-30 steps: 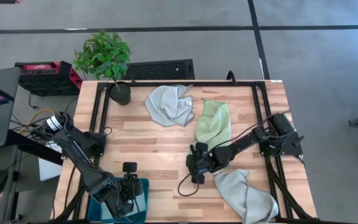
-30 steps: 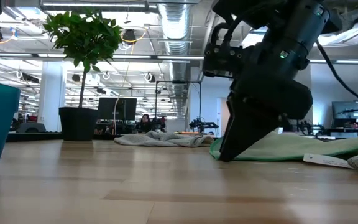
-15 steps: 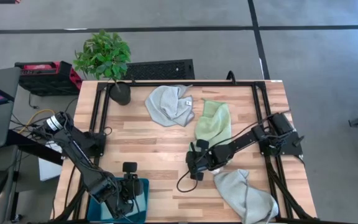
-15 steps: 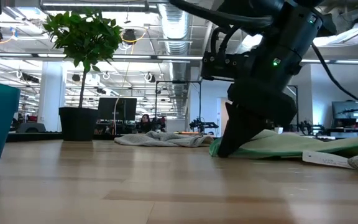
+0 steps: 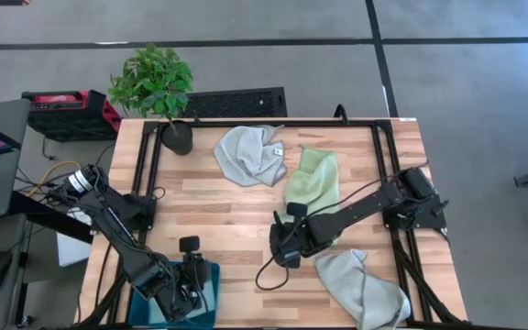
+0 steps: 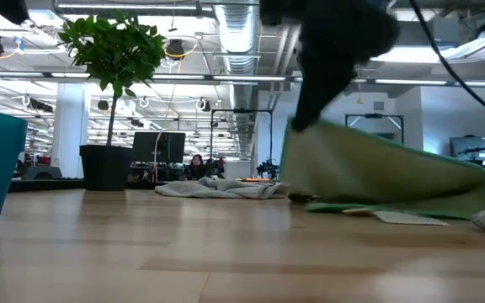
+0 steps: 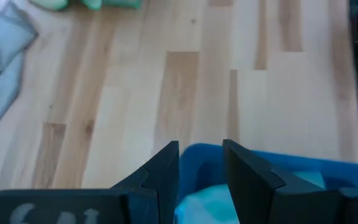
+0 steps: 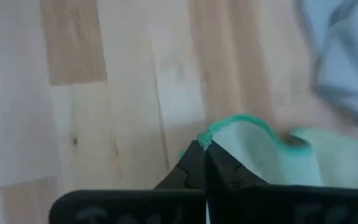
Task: Fold microfiber towels
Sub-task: Fold the green microfiber cloth
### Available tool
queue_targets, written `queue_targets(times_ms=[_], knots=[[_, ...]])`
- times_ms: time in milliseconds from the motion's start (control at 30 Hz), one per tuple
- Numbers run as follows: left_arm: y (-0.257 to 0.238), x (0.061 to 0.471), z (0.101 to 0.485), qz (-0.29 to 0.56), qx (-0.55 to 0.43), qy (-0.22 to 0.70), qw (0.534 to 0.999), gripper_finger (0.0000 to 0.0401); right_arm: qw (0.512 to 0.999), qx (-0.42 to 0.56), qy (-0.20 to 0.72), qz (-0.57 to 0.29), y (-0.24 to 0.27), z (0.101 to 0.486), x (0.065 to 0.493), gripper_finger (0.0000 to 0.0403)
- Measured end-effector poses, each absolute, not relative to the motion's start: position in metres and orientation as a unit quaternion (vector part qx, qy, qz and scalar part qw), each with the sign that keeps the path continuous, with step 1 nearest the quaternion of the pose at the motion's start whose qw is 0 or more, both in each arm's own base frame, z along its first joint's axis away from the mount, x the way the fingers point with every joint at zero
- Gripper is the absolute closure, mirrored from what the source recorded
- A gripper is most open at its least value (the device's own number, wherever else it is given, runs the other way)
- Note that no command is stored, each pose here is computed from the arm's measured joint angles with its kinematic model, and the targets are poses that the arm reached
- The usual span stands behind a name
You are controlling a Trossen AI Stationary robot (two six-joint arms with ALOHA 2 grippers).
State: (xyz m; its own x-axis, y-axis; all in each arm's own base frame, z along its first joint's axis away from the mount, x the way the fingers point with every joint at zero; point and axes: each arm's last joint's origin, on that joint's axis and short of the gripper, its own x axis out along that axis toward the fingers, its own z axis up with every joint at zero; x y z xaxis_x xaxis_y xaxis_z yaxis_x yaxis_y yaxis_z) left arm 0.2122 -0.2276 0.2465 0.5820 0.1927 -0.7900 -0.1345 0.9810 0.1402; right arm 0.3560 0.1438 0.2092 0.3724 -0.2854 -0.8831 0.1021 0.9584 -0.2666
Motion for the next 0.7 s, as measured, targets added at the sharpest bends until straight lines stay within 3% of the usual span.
queue_targets(times_ms=[300,700], knots=[[-0.217,0.224,0.227,0.134,0.043,0.397,0.907,0.0285,0.829,-0.128,0.529,-0.129,0.165,0.266,0.35,0.0397],[-0.183,0.274,0.205,0.077,0.148,0.328,0.93,0.0285,0.823,-0.164,0.516,-0.174,0.161,0.299,0.343,0.0395]])
